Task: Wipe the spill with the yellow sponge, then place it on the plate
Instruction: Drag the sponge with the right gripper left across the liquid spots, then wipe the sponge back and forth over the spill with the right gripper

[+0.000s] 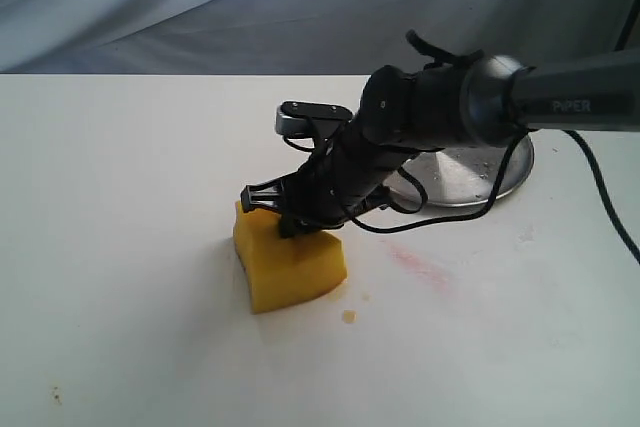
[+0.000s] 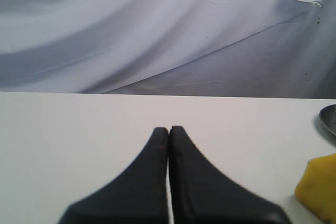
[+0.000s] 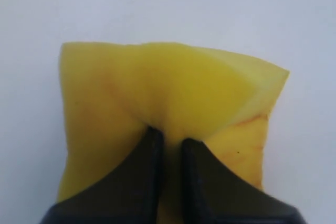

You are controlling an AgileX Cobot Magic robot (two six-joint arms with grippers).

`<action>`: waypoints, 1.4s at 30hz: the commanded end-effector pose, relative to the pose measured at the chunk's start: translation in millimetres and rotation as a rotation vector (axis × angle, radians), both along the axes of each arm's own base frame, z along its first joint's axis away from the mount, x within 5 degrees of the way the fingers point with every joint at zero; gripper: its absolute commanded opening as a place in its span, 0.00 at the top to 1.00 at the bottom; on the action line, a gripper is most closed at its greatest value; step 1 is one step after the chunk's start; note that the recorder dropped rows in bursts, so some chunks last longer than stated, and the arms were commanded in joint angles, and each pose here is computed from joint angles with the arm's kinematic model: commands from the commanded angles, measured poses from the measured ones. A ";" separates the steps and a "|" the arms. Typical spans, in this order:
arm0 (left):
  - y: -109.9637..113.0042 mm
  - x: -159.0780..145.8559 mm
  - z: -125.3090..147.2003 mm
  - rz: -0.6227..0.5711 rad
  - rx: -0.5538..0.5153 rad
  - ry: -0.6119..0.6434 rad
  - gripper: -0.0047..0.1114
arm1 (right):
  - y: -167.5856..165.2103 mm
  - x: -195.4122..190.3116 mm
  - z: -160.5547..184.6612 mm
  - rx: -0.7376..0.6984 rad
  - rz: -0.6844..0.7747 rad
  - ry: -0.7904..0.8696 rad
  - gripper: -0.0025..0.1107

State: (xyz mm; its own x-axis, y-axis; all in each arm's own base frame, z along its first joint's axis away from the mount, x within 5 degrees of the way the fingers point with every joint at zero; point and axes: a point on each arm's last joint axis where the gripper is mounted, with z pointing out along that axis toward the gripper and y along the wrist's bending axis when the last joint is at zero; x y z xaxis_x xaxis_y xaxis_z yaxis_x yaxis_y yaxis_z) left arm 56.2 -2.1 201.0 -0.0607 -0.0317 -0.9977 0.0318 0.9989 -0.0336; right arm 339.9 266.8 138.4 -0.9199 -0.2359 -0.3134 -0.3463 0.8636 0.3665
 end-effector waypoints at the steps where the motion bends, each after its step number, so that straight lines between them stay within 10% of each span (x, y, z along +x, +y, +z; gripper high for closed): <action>1: 0.0 0.1 -1.0 0.000 -0.002 -0.001 0.95 | 6.2 -20.0 -14.3 -0.072 0.094 0.116 0.98; 27: 0.0 0.1 -1.0 0.000 -0.002 -0.001 0.95 | -116.3 -27.0 -3.7 -0.173 -0.205 0.043 0.98; 42: 0.0 0.1 -1.0 0.000 -0.002 -0.001 0.95 | -18.0 23.5 -16.5 -0.107 -0.063 0.087 0.98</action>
State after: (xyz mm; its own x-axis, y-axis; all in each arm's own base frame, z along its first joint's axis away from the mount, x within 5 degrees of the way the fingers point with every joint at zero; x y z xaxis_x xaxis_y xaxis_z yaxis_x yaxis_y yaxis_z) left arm 56.2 -2.1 201.0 -0.0607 -0.0317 -0.9977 0.0318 0.9989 -0.0336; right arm 366.3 219.6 139.6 -0.9566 -0.1577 -0.2451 -0.2266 0.9313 0.2851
